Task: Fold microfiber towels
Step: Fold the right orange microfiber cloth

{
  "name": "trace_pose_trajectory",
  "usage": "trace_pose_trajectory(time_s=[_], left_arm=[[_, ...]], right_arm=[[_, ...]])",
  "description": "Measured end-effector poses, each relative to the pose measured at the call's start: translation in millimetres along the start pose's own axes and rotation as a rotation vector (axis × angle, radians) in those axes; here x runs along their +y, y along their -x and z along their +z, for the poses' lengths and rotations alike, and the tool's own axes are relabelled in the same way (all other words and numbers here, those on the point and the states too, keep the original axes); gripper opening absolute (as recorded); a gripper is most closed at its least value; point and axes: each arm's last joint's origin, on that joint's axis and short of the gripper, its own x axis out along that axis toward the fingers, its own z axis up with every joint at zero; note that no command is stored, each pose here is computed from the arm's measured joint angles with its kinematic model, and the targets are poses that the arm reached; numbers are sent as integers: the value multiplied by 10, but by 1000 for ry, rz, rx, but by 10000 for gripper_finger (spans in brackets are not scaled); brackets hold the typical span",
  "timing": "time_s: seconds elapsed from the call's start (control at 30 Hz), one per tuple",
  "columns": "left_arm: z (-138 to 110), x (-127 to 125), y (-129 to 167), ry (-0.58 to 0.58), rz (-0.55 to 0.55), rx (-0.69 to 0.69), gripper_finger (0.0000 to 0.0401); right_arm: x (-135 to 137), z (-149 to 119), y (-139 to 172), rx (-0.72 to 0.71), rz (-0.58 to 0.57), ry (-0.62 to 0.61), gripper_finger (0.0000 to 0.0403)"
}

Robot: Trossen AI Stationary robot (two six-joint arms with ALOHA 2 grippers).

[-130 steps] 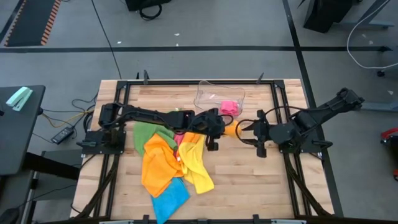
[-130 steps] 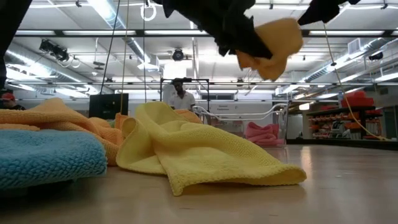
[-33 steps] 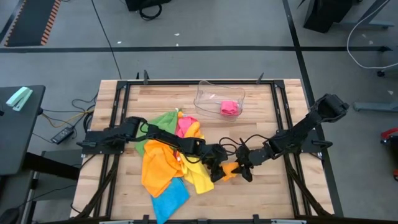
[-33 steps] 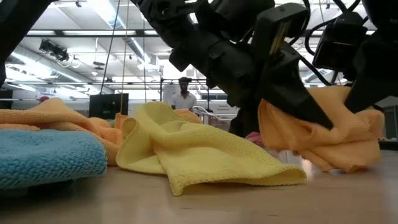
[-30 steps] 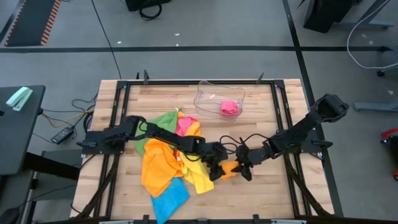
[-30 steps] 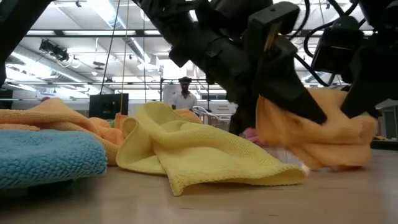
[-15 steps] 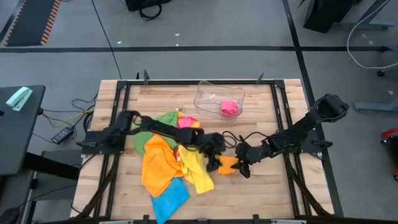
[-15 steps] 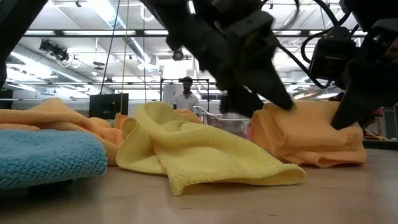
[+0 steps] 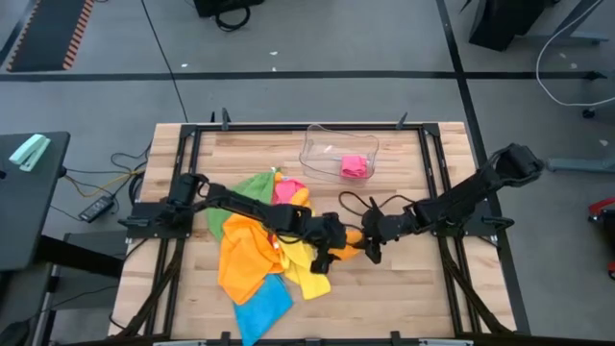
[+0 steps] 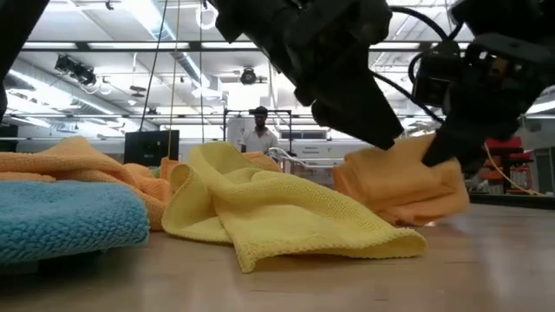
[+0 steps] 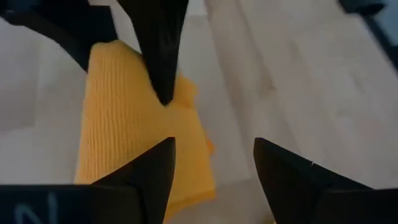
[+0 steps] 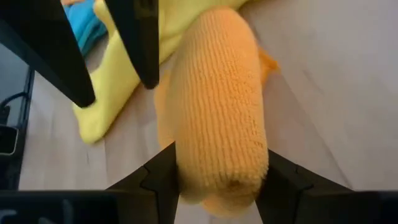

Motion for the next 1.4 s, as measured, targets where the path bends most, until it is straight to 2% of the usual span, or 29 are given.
trace_pose_trajectory(time_s=[0.1, 0.17, 0.3, 0.53, 0.77, 0.93, 1.07, 1.17, 1.4], left_arm=[[-10, 14, -4, -10, 127, -3, 212], [-21, 46, -4, -8, 166, 4, 204], [-43, 136, -61, -7, 184, 1, 189], [-111, 376, -227, 34, 228, -35, 172], [-121, 448, -269, 31, 237, -57, 165], [-79, 342, -279, -90, 189, -85, 167], [-55, 196, -300, -128, 244, -106, 180], [-73, 108, -325, -136, 299, -101, 206], [-70, 20, -364, -40, 388, -149, 269]], right_arm=[[-10, 66, 50, -16, 26, -8, 177], [-18, 105, 98, -24, 39, -15, 177], [-26, 160, 225, -39, 54, -22, 177], [-134, 113, 311, 2, -71, -19, 177], [-178, 95, 373, 30, -105, -44, 177], [-192, 132, 460, 21, -79, -60, 177], [-211, 151, 502, 10, -84, -72, 177], [-234, 145, 495, 19, -106, -90, 177], [-244, 132, 395, 18, -139, -123, 177]])
